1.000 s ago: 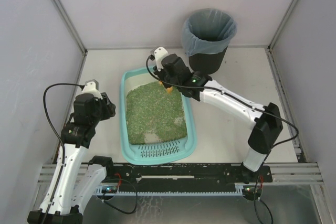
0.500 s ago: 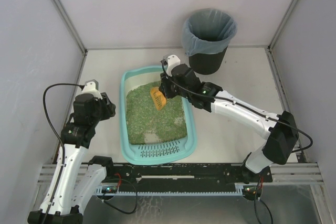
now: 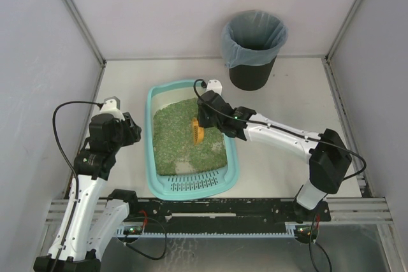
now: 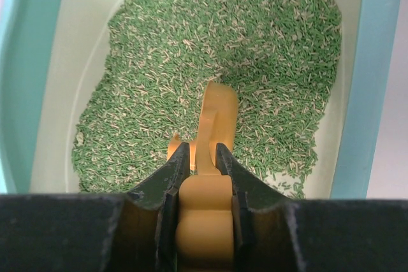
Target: Clean the litter box
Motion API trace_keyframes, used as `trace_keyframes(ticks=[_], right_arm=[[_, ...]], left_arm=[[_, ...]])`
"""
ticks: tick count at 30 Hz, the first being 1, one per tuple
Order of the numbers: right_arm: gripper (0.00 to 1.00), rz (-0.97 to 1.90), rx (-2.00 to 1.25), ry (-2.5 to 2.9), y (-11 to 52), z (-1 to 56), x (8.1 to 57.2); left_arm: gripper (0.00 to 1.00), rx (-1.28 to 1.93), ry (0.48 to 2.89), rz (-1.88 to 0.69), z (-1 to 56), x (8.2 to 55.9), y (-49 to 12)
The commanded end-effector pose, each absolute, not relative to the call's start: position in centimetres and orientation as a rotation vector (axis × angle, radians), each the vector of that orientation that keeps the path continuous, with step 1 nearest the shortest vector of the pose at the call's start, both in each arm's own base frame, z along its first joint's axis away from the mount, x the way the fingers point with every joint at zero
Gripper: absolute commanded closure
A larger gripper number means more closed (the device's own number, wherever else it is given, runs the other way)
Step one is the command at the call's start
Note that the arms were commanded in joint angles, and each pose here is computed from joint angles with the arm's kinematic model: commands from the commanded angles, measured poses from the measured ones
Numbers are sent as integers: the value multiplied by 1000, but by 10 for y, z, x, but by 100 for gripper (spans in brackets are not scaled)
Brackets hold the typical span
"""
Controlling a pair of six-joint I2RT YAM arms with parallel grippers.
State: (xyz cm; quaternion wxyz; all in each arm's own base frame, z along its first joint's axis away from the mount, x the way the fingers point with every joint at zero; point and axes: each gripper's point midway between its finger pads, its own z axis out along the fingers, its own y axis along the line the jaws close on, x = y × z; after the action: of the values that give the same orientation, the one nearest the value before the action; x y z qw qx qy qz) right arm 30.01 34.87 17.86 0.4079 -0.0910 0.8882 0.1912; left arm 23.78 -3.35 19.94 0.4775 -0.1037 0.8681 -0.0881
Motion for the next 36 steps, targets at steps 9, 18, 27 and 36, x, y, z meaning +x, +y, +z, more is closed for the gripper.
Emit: trace_keyframes(ticks=[9,18,27,36], right_arm=[[87,506,-146,2245,346,176,311],[66,473,-151,2244,341,175,313],[46,453,-165,2097,314,238,311],[41,273,-118,2016,254,270,306]], left_arm=[[54,-249,2099,-235,201,241,-35],[54,-245,2103,-238,200,241,-36],[54,-247,2097,-234,201,241,-35],[54,-246,2098,-236,201,241,-36]])
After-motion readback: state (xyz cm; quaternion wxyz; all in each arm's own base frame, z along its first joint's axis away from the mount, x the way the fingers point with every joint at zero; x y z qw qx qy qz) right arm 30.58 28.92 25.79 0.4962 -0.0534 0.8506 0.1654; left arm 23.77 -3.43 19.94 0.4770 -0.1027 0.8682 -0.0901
